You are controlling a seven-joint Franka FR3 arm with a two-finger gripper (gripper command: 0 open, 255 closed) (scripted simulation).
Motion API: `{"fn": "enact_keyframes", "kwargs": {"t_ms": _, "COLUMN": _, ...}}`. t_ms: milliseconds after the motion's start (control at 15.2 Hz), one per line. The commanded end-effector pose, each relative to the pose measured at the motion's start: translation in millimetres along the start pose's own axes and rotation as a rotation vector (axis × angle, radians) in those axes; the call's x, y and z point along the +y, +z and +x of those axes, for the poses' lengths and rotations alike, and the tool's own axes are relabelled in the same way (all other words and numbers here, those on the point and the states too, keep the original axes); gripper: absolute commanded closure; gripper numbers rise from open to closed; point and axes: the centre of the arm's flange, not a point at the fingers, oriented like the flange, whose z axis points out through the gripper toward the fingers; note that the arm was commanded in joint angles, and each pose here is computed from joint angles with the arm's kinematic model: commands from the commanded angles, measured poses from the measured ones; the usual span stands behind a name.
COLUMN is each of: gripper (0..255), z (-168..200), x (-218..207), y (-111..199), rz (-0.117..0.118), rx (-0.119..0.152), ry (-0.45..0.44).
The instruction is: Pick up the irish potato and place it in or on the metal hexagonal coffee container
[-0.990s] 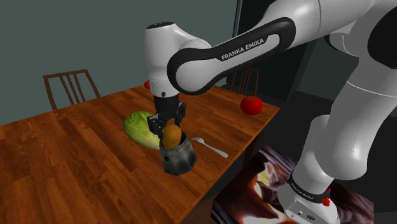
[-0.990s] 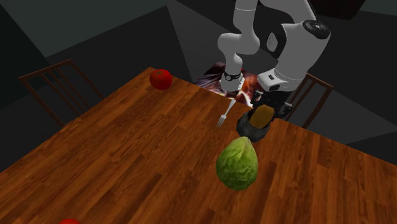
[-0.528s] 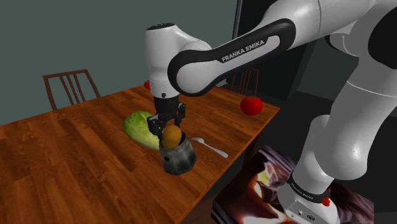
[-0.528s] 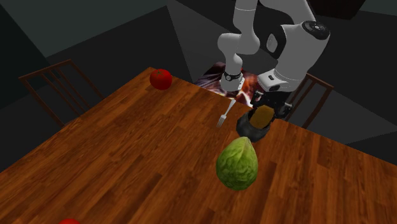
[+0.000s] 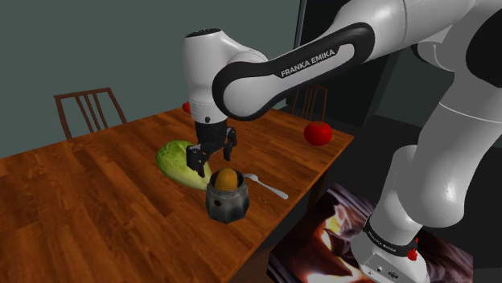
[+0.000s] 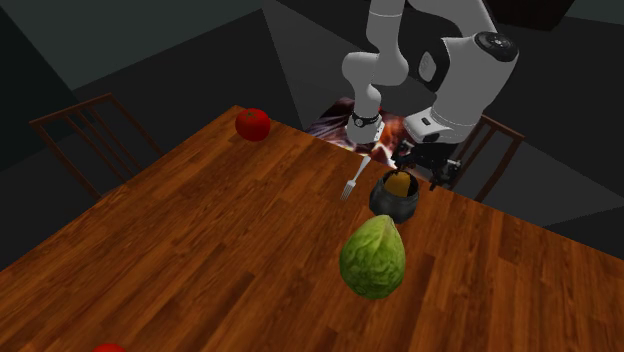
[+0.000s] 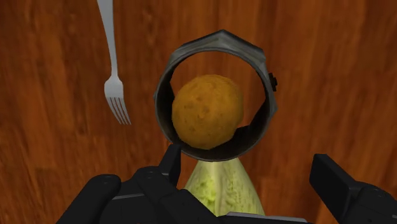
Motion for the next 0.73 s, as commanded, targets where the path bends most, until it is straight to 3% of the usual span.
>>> {"fn": "enact_keyframes", "kwargs": {"t_ms": 0, "gripper": 0, "z": 0.6, "x": -1.2, "y": -21.0, "rz": 0.0, "rx": 0.0, "ry": 0.0}}
{"fn": "enact_keyframes", "kwargs": {"t_ms": 132, "gripper": 0, "z": 0.6, "x": -1.2, "y": -44.6, "rz": 0.0, "rx": 0.0, "ry": 0.0}}
{"fn": "enact_keyframes", "kwargs": {"t_ms": 660, "gripper": 0, "z": 0.6, "x": -1.2, "y": -44.6, "rz": 0.0, "rx": 0.0, "ry": 0.0}}
